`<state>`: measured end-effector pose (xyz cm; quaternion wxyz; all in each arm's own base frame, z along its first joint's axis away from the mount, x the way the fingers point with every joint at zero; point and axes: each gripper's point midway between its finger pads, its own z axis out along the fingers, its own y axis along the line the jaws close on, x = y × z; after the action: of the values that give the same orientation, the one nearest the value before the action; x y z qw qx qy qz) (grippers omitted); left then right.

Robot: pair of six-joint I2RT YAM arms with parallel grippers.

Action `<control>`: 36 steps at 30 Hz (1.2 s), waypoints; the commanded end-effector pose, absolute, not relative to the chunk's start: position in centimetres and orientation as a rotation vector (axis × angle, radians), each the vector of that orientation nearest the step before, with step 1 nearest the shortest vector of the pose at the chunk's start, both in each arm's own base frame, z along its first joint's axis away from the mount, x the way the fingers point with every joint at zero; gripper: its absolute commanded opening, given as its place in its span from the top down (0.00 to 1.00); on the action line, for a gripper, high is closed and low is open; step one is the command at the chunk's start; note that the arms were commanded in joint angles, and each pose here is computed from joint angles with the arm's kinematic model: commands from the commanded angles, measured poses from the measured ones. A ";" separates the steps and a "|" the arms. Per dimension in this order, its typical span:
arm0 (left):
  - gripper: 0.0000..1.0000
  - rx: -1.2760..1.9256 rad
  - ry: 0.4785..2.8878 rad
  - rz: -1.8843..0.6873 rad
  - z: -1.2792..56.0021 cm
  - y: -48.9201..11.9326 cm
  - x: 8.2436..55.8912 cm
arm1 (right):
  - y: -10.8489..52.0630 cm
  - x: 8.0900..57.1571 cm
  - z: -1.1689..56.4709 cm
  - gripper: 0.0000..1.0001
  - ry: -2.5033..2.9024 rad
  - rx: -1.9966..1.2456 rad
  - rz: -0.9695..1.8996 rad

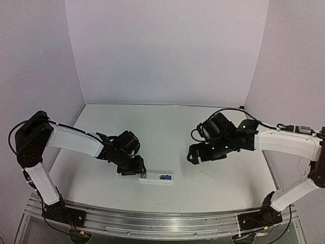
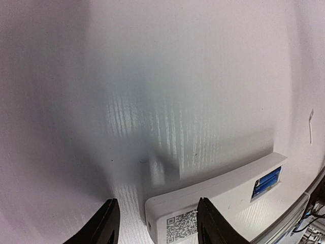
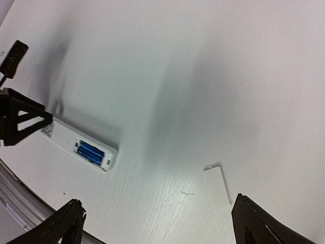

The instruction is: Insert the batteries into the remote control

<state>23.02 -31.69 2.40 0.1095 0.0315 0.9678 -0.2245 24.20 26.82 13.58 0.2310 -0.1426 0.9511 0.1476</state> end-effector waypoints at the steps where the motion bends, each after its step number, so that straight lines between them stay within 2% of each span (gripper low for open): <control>1: 0.37 0.137 2.743 -0.694 6.7 -32.6 24.5 | 22.4 24.2 13.6 0.02 2.557 -0.425 0.225; 7: 0.03 0.150 2.670 -0.715 10.1 -32.7 25.1 | 20.4 23.4 11.2 0.02 2.628 -0.512 0.184; 8: 0.01 0.149 2.659 -0.715 10.6 -32.6 25.2 | 20.3 23.3 10.5 0.02 2.651 -0.528 0.186; 19: 0.00 0.022 2.482 -0.722 17.4 -27.7 24.2 | 20.9 24.2 4.8 0.04 2.888 -0.629 0.216; 24: 0.01 -0.071 2.449 -0.709 18.2 -24.7 22.9 | 20.9 24.1 3.3 0.11 2.958 -0.658 0.193; 29: 0.00 -0.135 2.436 -0.709 18.3 -23.1 22.1 | 21.4 23.7 2.4 0.24 3.030 -0.702 0.204; 36: 0.00 -0.161 2.442 -0.705 18.0 -22.6 21.8 | 20.0 23.4 1.0 0.33 3.109 -0.704 0.056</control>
<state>21.88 -23.29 18.01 0.2886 -0.0429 0.9176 -0.2698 23.73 20.95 1.06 0.0024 -0.2218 0.9742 0.0427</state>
